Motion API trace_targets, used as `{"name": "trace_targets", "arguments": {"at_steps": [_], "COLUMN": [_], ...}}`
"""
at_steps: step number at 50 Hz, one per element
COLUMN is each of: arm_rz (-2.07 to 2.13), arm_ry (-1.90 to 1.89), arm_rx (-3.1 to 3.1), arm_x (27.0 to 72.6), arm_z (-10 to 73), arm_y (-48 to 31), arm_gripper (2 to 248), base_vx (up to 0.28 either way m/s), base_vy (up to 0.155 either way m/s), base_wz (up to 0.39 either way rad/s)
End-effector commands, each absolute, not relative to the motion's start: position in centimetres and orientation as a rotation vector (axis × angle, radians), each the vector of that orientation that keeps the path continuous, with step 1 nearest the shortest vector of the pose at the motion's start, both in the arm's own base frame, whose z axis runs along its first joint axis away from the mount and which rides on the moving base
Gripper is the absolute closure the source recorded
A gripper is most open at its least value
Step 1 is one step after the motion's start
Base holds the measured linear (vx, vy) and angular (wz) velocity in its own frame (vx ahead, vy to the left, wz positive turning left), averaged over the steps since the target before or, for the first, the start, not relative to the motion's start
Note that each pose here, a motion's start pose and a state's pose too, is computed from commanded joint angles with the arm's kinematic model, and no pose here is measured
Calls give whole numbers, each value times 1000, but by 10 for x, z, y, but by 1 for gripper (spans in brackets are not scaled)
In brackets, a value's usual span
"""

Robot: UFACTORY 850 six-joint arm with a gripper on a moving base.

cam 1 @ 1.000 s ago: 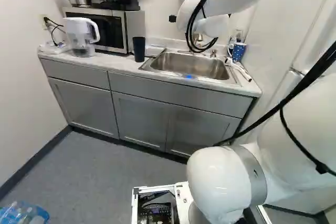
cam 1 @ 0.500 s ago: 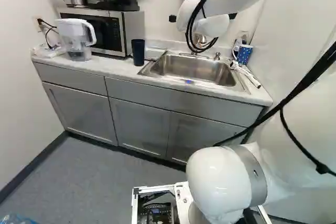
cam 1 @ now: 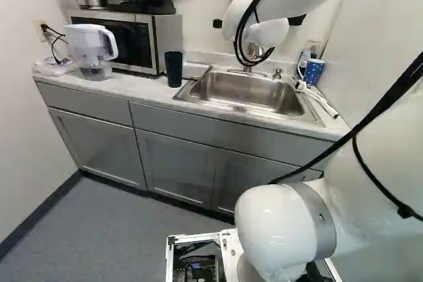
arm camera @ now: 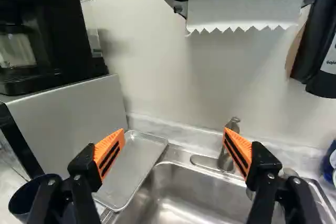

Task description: Rinse the cup and place it in the tray

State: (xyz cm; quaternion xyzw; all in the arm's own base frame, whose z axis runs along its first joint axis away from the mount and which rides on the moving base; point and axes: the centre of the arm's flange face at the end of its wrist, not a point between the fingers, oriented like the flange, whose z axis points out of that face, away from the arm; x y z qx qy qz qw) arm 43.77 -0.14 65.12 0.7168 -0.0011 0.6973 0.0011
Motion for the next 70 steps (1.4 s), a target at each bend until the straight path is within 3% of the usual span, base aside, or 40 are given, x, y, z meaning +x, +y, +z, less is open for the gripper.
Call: {"name": "trace_targets", "arguments": {"at_steps": [23, 70], "arm_rz": [2171, 2087], "arm_ry": [-14, -151], "arm_rx": [2267, 2342], "arm_x": [457, 541], "arm_z": [652, 648], "arm_y": [-3, -21], "arm_gripper": [3, 3], "base_vx": [0, 0], "base_vy": [0, 0], "base_wz": [0, 0]}}
